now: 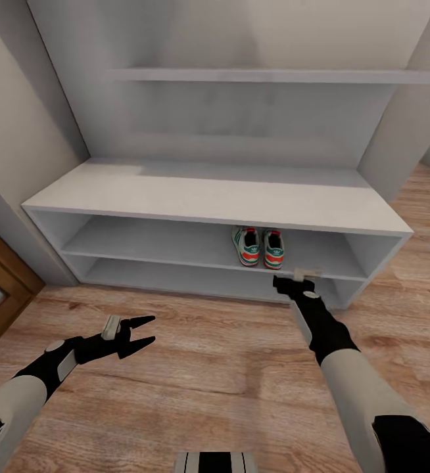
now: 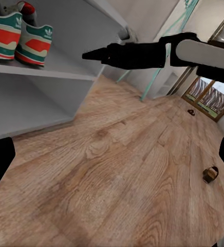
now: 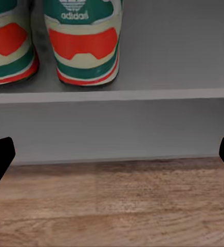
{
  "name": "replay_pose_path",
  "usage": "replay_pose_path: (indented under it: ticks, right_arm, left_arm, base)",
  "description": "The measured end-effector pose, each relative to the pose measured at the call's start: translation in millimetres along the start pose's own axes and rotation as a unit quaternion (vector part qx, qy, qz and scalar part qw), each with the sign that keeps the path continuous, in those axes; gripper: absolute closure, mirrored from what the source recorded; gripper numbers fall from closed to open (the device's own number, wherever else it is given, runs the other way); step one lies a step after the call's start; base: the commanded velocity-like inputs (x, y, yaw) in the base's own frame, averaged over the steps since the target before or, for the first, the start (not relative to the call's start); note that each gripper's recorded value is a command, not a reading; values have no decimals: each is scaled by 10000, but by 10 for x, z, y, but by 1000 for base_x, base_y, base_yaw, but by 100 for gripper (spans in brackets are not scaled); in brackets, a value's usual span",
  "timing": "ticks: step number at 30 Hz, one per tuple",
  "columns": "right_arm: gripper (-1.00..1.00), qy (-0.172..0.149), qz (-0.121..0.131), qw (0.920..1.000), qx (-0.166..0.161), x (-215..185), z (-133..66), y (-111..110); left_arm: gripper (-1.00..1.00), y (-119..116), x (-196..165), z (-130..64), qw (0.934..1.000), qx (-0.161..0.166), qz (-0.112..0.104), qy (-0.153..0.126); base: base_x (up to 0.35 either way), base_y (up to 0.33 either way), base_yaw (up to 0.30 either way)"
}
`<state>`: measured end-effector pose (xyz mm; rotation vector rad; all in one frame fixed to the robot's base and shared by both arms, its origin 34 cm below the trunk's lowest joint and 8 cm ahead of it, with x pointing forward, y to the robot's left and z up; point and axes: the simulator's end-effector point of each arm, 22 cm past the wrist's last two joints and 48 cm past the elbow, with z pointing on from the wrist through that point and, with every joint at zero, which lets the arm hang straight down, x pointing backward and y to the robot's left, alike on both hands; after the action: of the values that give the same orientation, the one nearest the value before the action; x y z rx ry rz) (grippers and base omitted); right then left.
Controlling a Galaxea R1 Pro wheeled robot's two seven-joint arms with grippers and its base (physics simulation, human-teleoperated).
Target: Pick up the two gym shoes and the two sandals from the corridor floor and place them onto the hallstand (shoe rack) in the corridor, making sure they are on the rack and not on the floor. Arrange them so the two gym shoes are next to each other and the two sandals are next to each other.
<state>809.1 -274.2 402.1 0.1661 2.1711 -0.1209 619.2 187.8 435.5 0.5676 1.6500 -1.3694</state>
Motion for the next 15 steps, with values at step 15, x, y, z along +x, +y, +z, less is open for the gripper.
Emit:
replay_pose_path:
  ticks: [15]
  right_arm:
    - [-100, 540, -81, 9984, 108, 1171, 36, -94]
  left_arm:
    - [-100, 10, -2, -23, 10000, -22, 0, 5]
  base:
    - [0, 0, -27]
